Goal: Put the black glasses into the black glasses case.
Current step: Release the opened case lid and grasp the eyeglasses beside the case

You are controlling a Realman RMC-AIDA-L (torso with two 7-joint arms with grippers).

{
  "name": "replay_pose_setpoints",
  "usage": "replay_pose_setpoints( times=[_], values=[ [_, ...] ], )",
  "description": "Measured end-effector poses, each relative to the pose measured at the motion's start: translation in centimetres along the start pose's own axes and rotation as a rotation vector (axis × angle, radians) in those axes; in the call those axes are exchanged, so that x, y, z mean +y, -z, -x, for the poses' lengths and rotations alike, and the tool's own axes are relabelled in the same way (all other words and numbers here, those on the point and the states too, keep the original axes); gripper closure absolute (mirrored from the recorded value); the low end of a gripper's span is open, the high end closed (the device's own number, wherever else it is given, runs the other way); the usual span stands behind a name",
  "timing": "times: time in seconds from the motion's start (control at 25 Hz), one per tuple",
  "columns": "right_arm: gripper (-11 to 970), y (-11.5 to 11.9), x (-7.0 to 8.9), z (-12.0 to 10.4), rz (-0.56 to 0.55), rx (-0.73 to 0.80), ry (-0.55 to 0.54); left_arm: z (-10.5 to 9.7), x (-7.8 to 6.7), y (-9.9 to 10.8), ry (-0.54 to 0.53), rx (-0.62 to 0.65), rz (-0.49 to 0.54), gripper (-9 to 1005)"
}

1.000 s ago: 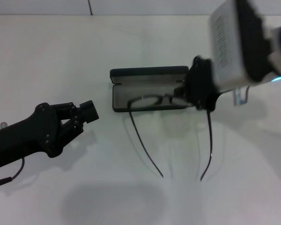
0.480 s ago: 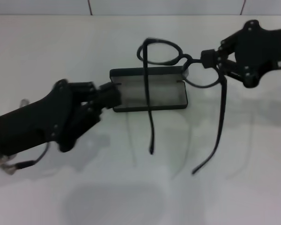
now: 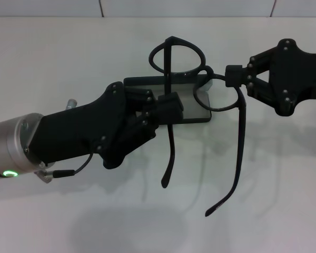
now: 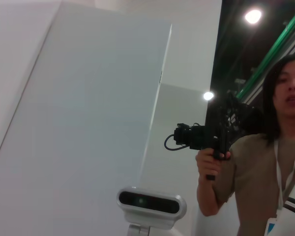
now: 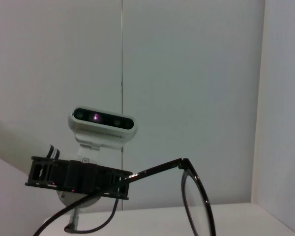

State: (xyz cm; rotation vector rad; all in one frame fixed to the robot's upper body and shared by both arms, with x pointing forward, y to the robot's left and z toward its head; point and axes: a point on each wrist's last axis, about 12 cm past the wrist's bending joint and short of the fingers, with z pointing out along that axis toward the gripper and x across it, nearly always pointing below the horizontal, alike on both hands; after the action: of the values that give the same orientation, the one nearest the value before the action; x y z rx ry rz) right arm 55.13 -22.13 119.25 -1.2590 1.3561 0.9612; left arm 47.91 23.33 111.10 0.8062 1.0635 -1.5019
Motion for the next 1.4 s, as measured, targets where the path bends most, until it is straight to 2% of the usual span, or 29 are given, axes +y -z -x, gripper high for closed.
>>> replay_pose_setpoints(
  times=[0.64, 1.16, 1.4],
  values=[
    [941, -0.6, 0.3, -0.6, 0.031, -0.027, -0.027, -1.1, -0.5, 0.3, 0.016, -0.019, 0.03, 941],
    [938, 0.5, 0.5, -2.6, -0.021, 0.033, -0.081, -1.0, -0.5, 0.4, 0.015, -0.021, 0.029, 941],
    [937, 0.4, 0.6, -2.6, -0.016, 0.022, -0.081, -1.0, -0.4, 0.1, 0.02, -0.009, 0.013, 941]
  ],
)
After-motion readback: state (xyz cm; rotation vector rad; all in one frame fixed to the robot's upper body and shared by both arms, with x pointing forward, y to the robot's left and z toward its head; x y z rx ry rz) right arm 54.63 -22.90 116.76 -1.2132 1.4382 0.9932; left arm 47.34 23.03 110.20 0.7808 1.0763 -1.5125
